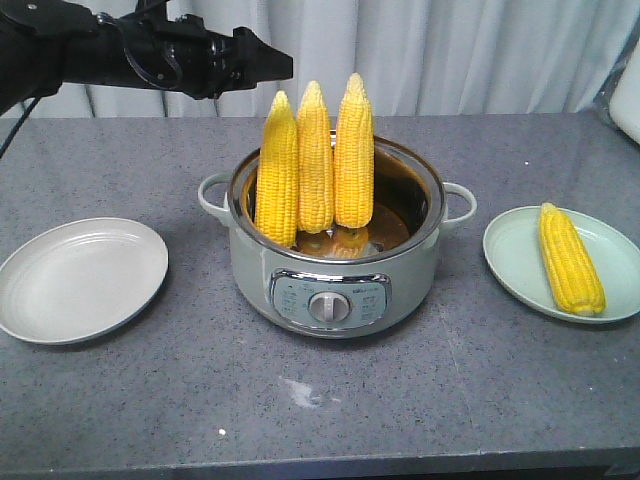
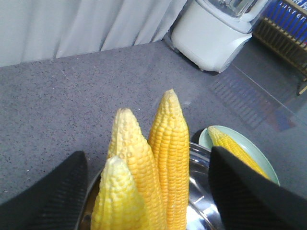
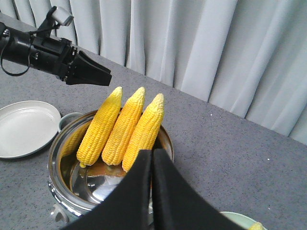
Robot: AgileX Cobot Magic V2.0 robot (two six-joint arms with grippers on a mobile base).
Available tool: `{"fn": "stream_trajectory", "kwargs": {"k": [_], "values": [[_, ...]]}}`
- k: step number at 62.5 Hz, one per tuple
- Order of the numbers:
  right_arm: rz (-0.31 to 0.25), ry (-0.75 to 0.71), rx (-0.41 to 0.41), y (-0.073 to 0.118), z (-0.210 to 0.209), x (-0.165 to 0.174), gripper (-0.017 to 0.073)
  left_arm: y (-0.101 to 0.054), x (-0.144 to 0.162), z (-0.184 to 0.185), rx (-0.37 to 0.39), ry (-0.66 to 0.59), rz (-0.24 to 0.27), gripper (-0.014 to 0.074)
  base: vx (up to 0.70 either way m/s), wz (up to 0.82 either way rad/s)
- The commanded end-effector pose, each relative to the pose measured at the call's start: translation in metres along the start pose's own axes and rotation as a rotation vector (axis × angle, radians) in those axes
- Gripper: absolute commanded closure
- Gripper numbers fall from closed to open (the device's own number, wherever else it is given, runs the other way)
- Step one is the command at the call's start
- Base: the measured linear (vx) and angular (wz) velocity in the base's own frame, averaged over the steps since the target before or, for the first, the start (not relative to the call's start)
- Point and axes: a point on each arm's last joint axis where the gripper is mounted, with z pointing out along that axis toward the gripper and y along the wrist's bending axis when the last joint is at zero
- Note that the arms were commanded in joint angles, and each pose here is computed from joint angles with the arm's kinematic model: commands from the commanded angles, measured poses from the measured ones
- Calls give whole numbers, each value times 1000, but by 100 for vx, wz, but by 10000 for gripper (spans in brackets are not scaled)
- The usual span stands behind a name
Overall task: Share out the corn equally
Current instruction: 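Withdraw the right gripper and move the left gripper over the pot, then grasp a corn cob in the pot with the left gripper, lift out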
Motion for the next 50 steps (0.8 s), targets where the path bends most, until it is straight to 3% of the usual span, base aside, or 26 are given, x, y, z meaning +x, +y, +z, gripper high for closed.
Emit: {"fn": "stream_trajectory", "kwargs": {"k": [1,35,43,50], "values": [[-22,-31,-21,9,-10,-6,564,-27,-20,-11,30,-90,23,91,0,0],[-22,-31,-21,9,-10,-6,564,-8,-1,13,36,-24,-19,98,0,0],[-22,-31,-21,9,-10,-6,564,-8,-1,13,39,-20,-19,158,0,0],[-22,-31,-21,9,-10,-6,564,-9,0,13,48,-9,-19,277,0,0]]}}
